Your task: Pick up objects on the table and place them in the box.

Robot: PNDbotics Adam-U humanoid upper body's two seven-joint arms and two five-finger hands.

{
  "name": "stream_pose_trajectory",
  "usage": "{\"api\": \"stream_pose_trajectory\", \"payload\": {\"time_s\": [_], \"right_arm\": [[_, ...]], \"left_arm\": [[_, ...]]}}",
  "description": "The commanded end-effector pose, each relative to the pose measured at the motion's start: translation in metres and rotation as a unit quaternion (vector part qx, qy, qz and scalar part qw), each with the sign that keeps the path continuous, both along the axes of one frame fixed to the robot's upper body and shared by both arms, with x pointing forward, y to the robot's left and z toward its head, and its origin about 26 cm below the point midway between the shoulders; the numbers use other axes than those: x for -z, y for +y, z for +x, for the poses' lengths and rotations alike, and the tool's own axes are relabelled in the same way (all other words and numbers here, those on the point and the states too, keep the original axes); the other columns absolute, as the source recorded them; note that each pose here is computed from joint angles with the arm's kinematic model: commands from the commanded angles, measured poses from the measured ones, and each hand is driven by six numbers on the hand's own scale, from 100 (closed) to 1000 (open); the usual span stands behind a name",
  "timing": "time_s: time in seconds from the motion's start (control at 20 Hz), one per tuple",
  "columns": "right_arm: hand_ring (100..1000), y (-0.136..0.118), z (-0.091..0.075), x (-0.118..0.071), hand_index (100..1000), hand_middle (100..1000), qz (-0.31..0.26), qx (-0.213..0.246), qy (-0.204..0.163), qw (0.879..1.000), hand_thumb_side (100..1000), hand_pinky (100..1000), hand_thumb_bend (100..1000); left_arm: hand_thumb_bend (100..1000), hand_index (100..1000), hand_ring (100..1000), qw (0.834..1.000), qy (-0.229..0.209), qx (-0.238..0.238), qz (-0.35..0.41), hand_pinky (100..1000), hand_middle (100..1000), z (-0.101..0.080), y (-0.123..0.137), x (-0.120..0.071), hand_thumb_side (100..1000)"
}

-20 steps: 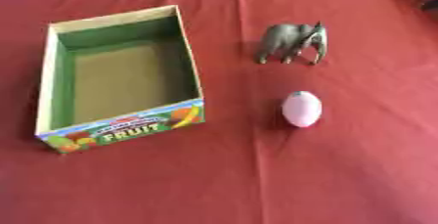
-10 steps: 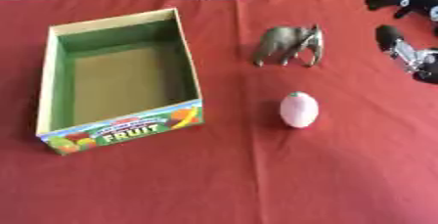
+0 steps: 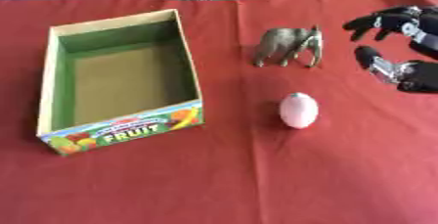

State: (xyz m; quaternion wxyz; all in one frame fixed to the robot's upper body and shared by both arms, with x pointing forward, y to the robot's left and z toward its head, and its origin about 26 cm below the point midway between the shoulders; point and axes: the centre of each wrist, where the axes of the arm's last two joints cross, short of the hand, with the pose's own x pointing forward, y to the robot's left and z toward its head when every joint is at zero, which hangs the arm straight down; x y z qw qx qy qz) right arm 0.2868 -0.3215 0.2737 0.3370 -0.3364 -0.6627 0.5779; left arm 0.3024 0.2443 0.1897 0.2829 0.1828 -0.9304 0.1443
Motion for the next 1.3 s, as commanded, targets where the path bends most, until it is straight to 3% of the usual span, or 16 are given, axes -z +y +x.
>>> {"api": "stream_pose_trajectory", "payload": {"time_s": [0.05,0.3,0.55,0.8,1.0,1.3], "right_arm": [[850,0.003,-0.003,-0.009,917,692,-0.013,0.004,0.016,1.000,844,686,255],[877,0.008,-0.001,-0.005,948,724,-0.016,0.012,0.075,0.997,679,714,351],[921,0.013,0.000,-0.002,983,814,-0.029,0.020,0.120,0.992,627,749,424],[920,0.019,0.001,0.002,991,822,-0.047,0.028,0.146,0.988,584,746,391],[921,0.024,0.002,0.007,993,832,-0.058,0.032,0.166,0.984,491,750,321],[913,0.029,0.007,0.015,992,832,-0.076,0.041,0.180,0.980,488,740,368]], "left_arm": [[124,869,647,1.000,-0.013,0.003,0.011,769,761,-0.002,0.002,-0.008,872],[122,868,647,1.000,-0.012,0.006,0.011,770,761,-0.002,0.001,-0.008,873],[120,868,648,1.000,-0.012,0.007,0.011,770,761,-0.002,0.000,-0.008,873],[116,867,648,1.000,-0.012,0.009,0.011,770,761,-0.002,0.000,-0.008,872],[112,866,648,1.000,-0.012,0.010,0.010,770,760,-0.002,-0.001,-0.008,865],[107,863,648,1.000,-0.012,0.014,0.011,770,758,-0.002,-0.002,-0.008,861]]}}
